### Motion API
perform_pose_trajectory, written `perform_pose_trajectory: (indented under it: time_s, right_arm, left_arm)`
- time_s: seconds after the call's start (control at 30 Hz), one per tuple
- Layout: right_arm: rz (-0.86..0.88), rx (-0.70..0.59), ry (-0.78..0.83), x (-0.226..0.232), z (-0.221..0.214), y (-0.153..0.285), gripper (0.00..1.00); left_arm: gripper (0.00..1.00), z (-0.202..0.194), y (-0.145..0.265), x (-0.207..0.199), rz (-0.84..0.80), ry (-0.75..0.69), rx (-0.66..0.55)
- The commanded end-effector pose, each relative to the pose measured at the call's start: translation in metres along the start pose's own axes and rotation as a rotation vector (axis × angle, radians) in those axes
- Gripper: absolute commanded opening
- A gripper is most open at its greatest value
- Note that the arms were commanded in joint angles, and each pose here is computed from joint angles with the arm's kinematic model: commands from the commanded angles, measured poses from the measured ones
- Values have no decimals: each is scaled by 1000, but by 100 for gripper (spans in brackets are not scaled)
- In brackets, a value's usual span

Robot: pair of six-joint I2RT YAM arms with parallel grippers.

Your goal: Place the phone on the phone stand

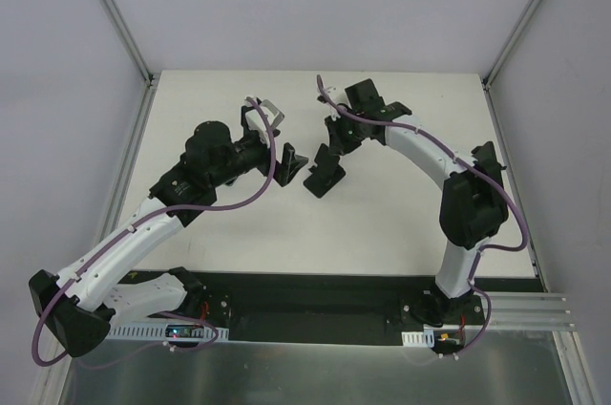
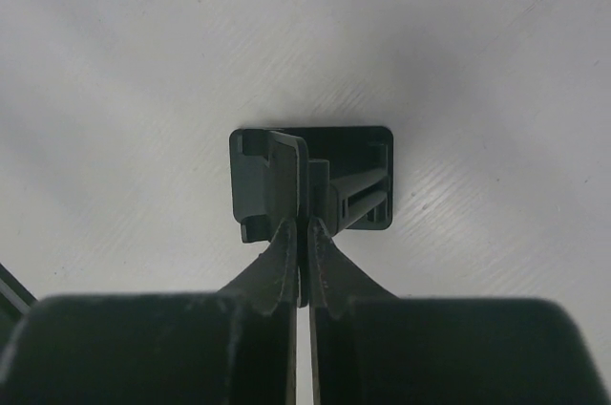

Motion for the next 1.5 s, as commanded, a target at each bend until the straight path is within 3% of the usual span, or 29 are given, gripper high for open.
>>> perform_pose_trajectory:
  time_s: [0.0,0.23,0.4,0.73,0.9,1.47]
  right_arm:
    - [-98,-66,-20,-5,23,28,0]
    - [-255,-138,-180,-53,24,91,0]
    - [-334,-263,-299,-96,37,150,0]
    - [-421,-428,-401,-181,46,241,0]
    - [-509,-436,-401,-225,33,266,0]
    - [-580,-347,-549,-291,-21,235,1]
  left_arm:
    - [99,16,4,-1,-9,16,-62]
    - [98,24,10,-7,-27,84,-87]
    - [98,23,10,-5,-8,94,-84]
    - [99,16,6,-9,6,58,-65]
    - [99,11,1,-16,13,18,-39]
    - [99,1,-5,-18,48,-46,5]
Point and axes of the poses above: each gripper's point midway between its finger pads, its own y axis back along the fingers, its own x axis along the line the jaws close on, z = x × y, the point moved 3 cm from there along y, back along the fingers, and after that the axes turned 8 degrees about -y, right-handed, at the moved point
